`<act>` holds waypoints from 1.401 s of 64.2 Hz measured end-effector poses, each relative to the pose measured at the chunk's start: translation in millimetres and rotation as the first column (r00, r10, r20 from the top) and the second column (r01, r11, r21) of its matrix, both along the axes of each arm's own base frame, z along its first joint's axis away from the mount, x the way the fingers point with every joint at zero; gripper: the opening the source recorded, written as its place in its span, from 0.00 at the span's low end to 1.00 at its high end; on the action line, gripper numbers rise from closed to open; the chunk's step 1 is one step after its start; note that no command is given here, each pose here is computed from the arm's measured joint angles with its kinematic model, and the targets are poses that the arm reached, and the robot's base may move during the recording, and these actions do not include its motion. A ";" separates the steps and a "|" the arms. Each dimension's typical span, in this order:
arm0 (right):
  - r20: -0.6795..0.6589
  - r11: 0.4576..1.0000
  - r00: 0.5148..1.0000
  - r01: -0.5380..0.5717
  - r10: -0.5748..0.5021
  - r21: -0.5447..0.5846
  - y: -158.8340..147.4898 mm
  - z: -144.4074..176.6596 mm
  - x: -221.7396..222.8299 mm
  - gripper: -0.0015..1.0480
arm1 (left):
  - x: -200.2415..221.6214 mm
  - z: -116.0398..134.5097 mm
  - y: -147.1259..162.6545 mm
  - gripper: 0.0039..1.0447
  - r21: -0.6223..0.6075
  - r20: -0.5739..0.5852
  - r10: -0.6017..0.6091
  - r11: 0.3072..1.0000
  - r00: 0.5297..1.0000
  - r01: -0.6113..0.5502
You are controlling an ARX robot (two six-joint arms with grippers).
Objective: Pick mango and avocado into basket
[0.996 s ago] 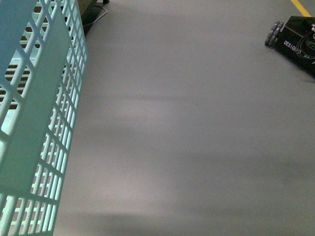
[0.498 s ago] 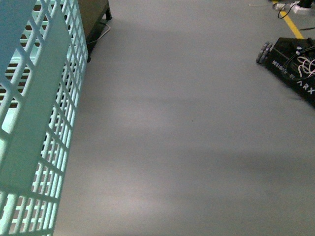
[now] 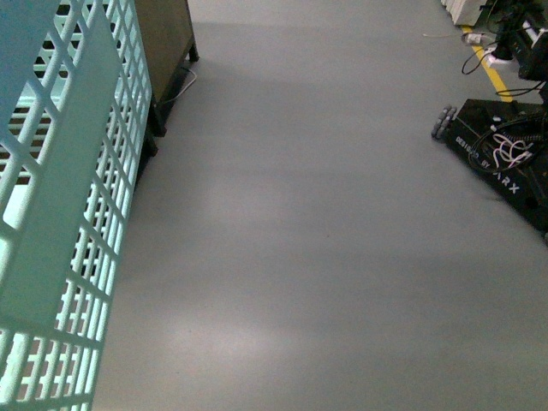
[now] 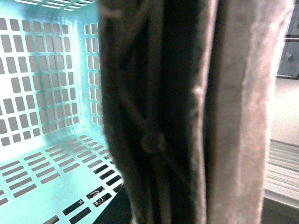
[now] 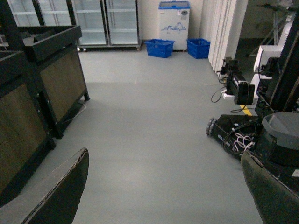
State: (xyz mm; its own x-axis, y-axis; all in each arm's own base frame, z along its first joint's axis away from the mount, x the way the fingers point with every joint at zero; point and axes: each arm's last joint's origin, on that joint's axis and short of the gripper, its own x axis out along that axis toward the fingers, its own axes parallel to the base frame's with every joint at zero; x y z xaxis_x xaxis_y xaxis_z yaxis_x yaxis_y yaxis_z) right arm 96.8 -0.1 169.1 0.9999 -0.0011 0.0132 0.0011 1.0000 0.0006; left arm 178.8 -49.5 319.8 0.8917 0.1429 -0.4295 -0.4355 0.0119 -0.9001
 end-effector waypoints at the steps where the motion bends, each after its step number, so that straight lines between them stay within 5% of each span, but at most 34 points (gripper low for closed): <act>1: 0.000 1.000 1.000 -0.001 0.001 -0.001 0.0 0.0 0.0 0.92 | 0.0 -0.1 0.1 0.13 0.000 0.000 0.000 1.000 1.000 0.000; 90: 0.000 1.000 1.000 0.000 0.000 0.000 0.0 0.0 0.0 0.92 | -0.6 1.4 -0.4 0.13 -0.005 0.006 -0.001 1.000 1.000 0.001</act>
State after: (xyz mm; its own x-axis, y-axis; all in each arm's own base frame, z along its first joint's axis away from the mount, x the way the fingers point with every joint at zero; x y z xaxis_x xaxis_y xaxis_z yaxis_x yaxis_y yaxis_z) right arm 96.8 -0.1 169.1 0.9999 -0.0015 0.0135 0.0015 1.0000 0.0010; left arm 178.3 -49.9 321.3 0.8942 0.1398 -0.4252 -0.4304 0.0083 -0.9026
